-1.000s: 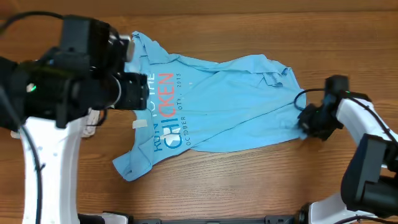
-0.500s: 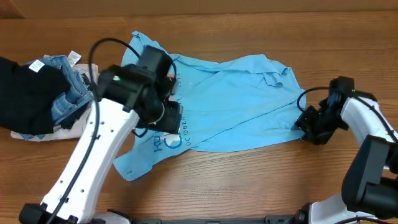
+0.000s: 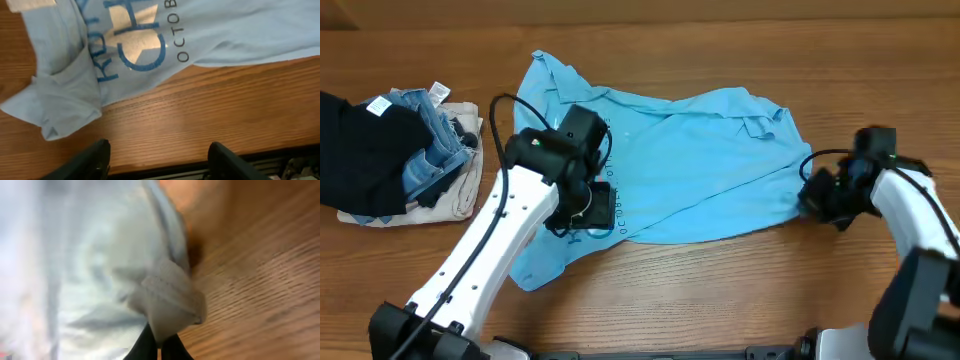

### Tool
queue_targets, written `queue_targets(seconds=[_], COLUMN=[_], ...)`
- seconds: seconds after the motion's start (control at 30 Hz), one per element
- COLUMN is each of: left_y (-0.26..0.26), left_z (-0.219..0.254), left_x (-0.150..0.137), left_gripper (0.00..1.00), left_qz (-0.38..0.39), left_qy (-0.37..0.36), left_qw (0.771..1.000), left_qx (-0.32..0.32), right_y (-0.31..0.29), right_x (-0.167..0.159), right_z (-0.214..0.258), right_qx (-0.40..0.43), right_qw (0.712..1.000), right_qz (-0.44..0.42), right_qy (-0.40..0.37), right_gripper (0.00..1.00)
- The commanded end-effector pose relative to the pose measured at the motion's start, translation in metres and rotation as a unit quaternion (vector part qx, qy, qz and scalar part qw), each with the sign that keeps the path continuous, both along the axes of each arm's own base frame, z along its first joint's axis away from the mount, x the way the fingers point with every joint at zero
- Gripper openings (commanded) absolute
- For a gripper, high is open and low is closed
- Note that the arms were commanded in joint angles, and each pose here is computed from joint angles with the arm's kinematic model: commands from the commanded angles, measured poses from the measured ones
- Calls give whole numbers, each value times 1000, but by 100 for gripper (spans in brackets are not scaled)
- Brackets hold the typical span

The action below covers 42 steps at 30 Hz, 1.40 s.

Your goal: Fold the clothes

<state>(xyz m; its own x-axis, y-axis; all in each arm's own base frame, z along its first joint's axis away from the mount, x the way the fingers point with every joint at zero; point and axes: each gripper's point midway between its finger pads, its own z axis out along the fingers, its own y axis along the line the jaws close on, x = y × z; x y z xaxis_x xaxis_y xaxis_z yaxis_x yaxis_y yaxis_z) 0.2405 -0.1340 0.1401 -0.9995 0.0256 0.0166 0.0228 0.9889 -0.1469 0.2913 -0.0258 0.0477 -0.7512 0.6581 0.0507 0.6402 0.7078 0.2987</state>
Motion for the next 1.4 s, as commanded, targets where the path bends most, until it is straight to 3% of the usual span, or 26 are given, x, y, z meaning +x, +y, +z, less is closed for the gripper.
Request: queue_targets(seconds=[0.0,0.23,0.53,0.73,0.9,1.0,1.1,1.13,1.17,1.37], left_y=[-11,-34,-20,22,52,68,81,86,88,87], left_z=[-15,-40,-90,-109,-114,-116,-116,-116,-116,-125], left_x=[-14,-45,-47,-53,-26,-12,-10,-9,-8,1], left_gripper=[67,81,76,52,34,30,42,52,53,23], left_qz=[-6,-61,-4,114,177,189,212,203,199,181], left_qy=[21,40,24,43,12,-6,-1,-3,-5,-13], left_qw=[1000,997,999,988,979,977,972,973,974,977], left_qx=[-12,0,33,96,101,100,100,106,109,109], right_y=[-2,-1,2,2,2,2,2,2,2,2], right_x=[23,22,23,22,22,22,22,22,22,22], right_z=[58,71,72,72,72,72,72,71,71,71], right_qx=[-18,-23,-12,-12,-12,-12,-12,-12,-12,-12], right_qw=[995,993,992,992,992,992,992,993,993,993], right_qz=[12,12,15,15,14,14,14,14,14,14], right_qy=[-100,-119,-122,-122,-122,-121,-121,-120,-120,-120], right_gripper=[4,4,4,4,4,4,4,4,4,4])
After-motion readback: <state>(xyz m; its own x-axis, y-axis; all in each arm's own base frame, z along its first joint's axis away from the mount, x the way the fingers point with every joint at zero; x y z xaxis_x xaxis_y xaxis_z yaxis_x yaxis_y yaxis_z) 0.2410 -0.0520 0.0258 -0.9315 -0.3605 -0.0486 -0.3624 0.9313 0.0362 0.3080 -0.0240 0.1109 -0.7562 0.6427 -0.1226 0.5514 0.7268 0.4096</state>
